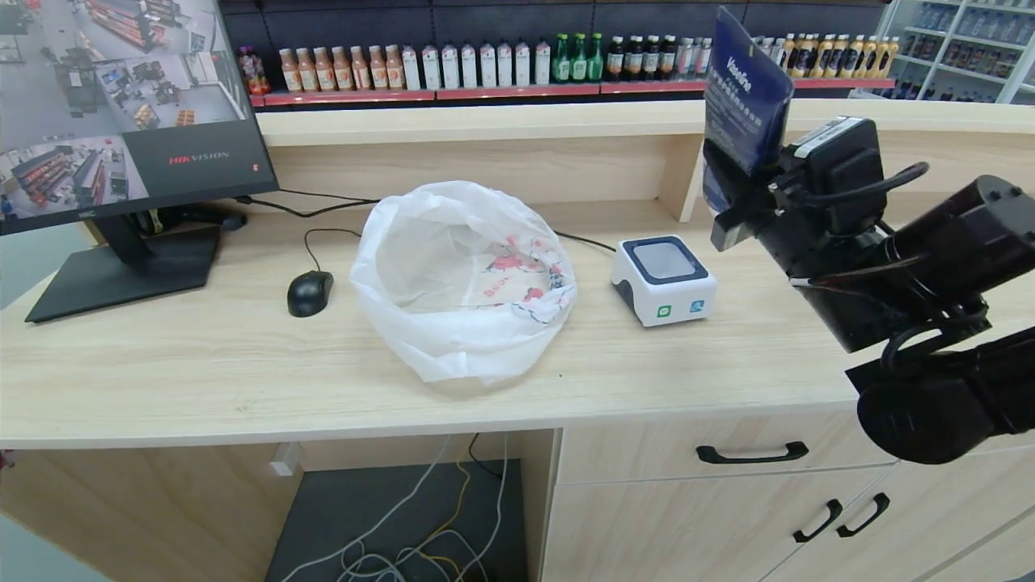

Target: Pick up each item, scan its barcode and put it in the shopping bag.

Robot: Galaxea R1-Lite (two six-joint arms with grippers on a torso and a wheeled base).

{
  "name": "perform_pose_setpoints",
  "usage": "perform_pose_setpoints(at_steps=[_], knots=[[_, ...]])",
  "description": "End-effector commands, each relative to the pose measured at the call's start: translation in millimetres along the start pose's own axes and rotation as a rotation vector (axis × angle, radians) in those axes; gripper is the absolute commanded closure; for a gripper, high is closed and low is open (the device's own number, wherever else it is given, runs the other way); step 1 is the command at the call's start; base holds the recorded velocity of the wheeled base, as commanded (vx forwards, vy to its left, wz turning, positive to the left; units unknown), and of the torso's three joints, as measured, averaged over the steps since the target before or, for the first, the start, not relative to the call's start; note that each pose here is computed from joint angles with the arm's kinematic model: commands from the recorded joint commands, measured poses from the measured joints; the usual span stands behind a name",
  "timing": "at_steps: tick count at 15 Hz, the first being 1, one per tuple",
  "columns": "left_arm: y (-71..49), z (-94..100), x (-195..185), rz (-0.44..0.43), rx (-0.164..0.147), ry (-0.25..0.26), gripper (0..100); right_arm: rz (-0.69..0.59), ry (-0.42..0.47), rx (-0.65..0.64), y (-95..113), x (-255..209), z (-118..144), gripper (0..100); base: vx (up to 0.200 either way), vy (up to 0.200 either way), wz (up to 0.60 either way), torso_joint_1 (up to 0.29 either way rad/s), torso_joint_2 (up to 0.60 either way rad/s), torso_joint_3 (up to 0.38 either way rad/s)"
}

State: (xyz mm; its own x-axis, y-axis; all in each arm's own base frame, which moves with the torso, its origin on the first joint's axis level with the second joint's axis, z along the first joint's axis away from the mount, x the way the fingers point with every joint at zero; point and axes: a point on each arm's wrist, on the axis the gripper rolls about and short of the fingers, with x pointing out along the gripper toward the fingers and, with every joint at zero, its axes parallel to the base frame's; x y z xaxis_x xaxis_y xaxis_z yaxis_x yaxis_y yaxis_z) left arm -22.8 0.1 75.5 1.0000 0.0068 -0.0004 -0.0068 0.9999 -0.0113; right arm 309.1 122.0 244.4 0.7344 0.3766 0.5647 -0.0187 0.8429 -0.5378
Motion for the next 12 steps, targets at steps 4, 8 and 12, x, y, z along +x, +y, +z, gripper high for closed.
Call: perform_pose_setpoints(at_steps=[4,8,12], knots=[[0.0,0.0,0.0,0.001,0.001,0.0,0,0.123,-0.064,-0.102,9.8,5.7,-19.0,100,0.0,0.0,0.0,0.0,0.0,0.0],[0.0,0.0,0.0,0.001,-0.001,0.0,0,0.257,-0.132,-0.177,21.5,3.7,-33.7,100,0.0,0.0,0.0,0.0,0.0,0.0],[0.0,0.0,0.0,0.001,-0.001,0.0,0,0.343,-0.124,-0.202,37.8,-2.1,-54.6,100,0.0,0.0,0.0,0.0,0.0,0.0]])
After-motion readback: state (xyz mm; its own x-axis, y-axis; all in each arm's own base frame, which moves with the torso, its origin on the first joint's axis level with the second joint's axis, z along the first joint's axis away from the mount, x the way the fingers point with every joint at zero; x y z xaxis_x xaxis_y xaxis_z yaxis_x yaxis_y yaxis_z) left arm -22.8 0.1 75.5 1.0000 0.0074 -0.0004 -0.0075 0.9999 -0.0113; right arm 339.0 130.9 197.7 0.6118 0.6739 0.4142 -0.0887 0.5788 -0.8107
